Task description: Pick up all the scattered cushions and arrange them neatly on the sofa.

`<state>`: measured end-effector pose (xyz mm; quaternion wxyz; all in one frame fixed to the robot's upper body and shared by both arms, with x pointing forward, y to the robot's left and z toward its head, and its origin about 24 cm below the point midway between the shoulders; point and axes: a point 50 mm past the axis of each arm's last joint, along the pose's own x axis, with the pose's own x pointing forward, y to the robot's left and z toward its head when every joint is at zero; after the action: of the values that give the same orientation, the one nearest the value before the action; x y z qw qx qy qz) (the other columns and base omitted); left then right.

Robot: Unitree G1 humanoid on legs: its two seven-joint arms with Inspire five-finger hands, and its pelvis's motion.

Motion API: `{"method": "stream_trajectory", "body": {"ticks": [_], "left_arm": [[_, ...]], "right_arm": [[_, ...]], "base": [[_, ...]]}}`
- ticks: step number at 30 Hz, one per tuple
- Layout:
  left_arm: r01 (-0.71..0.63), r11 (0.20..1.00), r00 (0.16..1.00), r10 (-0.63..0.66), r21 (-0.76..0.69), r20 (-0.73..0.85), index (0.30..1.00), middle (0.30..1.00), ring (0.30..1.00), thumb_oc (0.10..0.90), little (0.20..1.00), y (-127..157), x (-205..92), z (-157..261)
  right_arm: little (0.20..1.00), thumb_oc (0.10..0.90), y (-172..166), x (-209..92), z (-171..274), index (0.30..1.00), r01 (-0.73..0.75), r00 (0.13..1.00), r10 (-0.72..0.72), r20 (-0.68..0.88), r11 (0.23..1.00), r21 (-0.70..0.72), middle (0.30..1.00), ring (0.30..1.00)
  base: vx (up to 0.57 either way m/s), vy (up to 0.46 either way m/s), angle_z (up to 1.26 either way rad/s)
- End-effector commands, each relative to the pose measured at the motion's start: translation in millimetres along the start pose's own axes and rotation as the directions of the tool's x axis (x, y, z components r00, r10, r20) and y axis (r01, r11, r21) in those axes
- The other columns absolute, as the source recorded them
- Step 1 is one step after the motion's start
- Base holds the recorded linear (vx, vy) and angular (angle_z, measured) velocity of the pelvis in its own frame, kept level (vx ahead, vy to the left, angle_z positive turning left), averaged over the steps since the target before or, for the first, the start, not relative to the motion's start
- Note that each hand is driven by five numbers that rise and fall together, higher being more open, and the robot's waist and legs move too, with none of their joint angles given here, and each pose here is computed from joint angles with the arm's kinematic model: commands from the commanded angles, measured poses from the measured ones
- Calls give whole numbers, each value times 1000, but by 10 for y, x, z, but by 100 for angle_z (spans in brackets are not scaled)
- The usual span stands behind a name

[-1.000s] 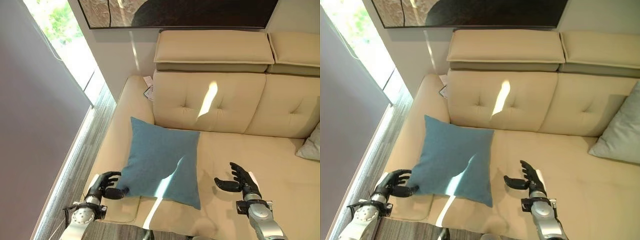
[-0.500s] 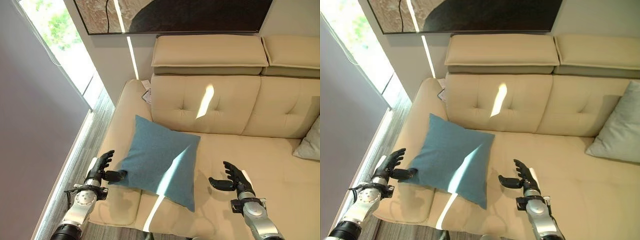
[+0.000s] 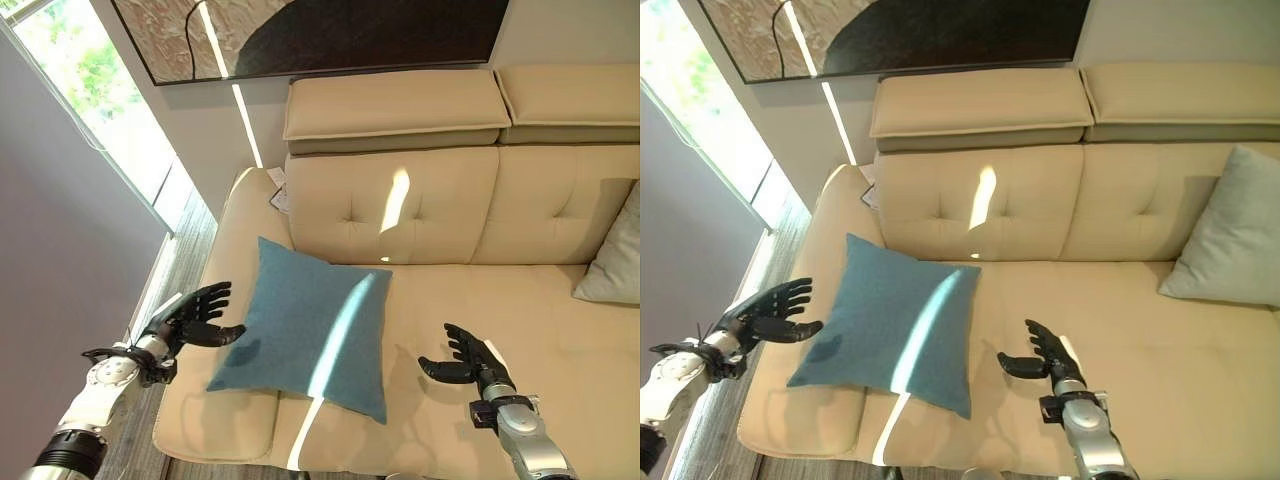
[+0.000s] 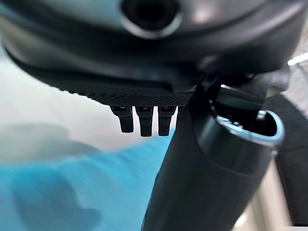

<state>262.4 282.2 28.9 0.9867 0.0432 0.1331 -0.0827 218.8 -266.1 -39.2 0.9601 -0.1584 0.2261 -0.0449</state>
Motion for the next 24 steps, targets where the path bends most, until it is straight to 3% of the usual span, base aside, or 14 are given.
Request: {"method": "stream_trajectory", "body": {"ticks": [1, 10, 24], "left_arm": [[-223, 974, 935, 222, -30, 276, 900, 900, 900, 800, 900, 222, 130, 570], [-429, 881, 901, 401, 198, 164, 900, 900, 900, 800, 900, 88, 282, 244], [-405, 913, 914, 405, 39, 8, 900, 900, 900, 800, 900, -274, 397, -174]], "right_arm": [[900, 800, -46, 15, 264, 900, 44, 987, -39, 153, 999, -26, 900, 900], [900, 800, 52, 53, 230, 900, 83, 989, -77, 130, 996, -36, 900, 900], [900, 800, 115, 32, 104, 900, 101, 992, -101, 79, 995, 4, 900, 900]], "base": [[0, 0, 0], [0, 0, 0], [2, -7, -3]]}}
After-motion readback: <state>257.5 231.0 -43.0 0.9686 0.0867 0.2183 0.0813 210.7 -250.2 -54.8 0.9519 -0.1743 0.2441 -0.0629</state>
